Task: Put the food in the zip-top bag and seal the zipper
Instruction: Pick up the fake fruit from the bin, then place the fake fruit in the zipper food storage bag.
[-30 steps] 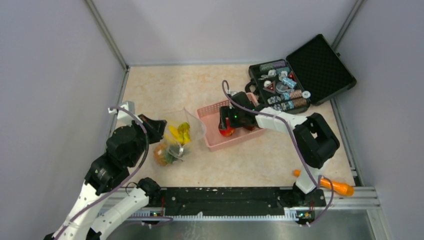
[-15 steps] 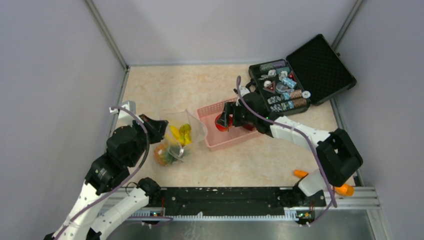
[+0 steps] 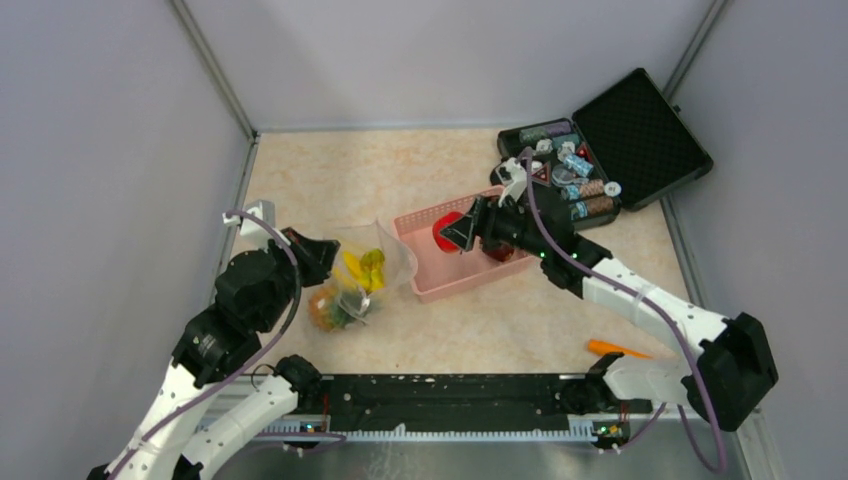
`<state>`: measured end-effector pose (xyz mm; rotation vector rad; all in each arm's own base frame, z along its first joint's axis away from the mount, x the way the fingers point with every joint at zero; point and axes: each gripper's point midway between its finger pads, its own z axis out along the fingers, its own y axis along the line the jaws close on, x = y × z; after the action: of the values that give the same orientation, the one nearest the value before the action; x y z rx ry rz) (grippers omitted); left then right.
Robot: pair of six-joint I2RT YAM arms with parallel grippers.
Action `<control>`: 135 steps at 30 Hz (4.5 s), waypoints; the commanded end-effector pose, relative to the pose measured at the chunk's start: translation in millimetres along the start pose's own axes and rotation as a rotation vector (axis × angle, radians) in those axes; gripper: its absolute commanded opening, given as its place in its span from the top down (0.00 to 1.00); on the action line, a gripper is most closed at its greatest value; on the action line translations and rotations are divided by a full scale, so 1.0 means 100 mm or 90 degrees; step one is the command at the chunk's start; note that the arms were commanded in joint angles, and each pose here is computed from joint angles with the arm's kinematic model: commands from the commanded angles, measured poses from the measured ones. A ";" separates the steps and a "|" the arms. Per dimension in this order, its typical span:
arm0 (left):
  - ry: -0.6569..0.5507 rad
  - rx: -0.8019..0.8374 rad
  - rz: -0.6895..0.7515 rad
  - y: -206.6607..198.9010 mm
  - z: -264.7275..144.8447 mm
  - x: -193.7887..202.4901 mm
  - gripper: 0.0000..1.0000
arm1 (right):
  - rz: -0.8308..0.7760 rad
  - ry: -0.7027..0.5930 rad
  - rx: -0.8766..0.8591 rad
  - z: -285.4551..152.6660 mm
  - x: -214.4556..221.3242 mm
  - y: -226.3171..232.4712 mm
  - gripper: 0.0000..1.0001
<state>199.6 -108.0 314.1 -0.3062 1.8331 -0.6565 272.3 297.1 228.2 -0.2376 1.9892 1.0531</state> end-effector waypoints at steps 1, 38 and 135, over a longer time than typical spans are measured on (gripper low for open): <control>-0.028 0.030 -0.014 -0.13 0.02 -0.12 1.00 | -0.043 -0.064 -0.165 -0.30 -0.37 0.67 0.49; -0.017 0.044 0.001 -0.18 0.04 -0.10 1.00 | -0.247 -0.033 -0.124 0.20 0.09 1.74 0.50; -0.041 0.047 -0.010 -0.17 -0.14 -0.23 1.00 | -0.196 0.116 -0.102 0.42 0.54 1.48 0.21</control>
<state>194.8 -110.9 317.3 -0.2820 1.8315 -0.6853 194.8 461.1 256.0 -0.6059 1.9337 1.1260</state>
